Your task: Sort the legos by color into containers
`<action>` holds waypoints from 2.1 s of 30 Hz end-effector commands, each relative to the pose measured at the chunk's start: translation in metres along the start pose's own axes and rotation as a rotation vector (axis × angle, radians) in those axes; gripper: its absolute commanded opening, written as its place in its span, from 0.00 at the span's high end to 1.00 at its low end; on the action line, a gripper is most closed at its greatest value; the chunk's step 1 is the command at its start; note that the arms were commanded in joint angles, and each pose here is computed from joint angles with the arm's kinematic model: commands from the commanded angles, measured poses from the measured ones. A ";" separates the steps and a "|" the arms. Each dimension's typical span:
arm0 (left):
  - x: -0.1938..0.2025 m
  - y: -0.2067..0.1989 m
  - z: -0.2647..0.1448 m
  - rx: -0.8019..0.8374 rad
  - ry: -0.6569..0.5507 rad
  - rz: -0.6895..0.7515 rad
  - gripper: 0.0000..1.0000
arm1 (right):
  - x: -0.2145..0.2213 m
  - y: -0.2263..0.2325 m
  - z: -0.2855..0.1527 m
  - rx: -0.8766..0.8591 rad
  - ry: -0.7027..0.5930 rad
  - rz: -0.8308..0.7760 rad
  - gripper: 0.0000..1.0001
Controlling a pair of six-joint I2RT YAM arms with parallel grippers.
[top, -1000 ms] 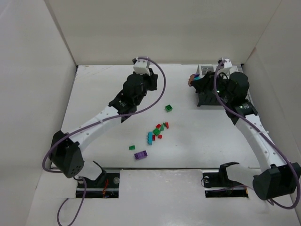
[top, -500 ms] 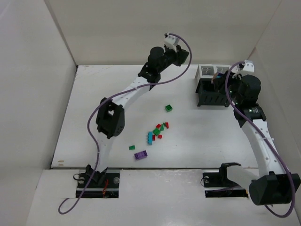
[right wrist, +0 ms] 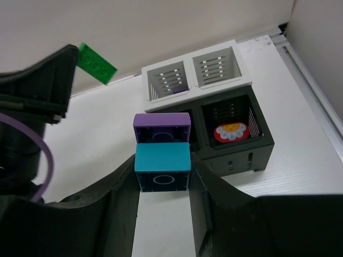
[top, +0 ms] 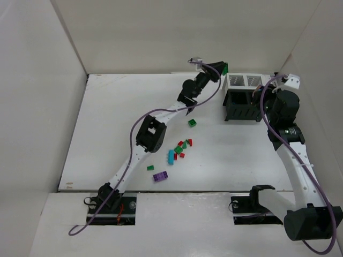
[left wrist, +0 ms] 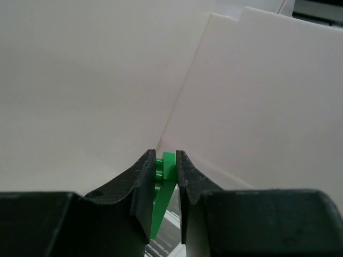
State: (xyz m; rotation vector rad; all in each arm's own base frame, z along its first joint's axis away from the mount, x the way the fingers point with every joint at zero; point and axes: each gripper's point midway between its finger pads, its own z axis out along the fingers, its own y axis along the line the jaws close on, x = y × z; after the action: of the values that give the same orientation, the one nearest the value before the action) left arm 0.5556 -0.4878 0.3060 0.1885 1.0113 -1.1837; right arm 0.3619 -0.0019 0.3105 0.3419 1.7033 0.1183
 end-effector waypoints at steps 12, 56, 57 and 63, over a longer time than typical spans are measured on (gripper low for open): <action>-0.058 -0.088 0.011 0.136 -0.268 -0.066 1.00 | 0.004 0.001 0.010 -0.005 0.012 0.017 1.00; -0.133 -0.088 -0.057 -0.039 0.132 0.226 1.00 | 0.052 0.025 0.037 -0.165 0.208 -0.070 1.00; -0.121 -0.081 -0.075 -0.059 0.190 0.193 1.00 | 0.058 0.032 0.037 -0.214 0.231 -0.081 1.00; -0.156 -0.065 -0.111 -0.204 0.330 0.243 1.00 | 0.109 0.081 0.051 -0.331 0.380 -0.195 1.00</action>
State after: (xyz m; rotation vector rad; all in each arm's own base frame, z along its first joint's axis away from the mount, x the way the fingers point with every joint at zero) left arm 0.4371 -0.3521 0.4179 0.2991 1.1746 -0.9139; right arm 0.3988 0.0619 0.2117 0.0654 2.0562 0.2862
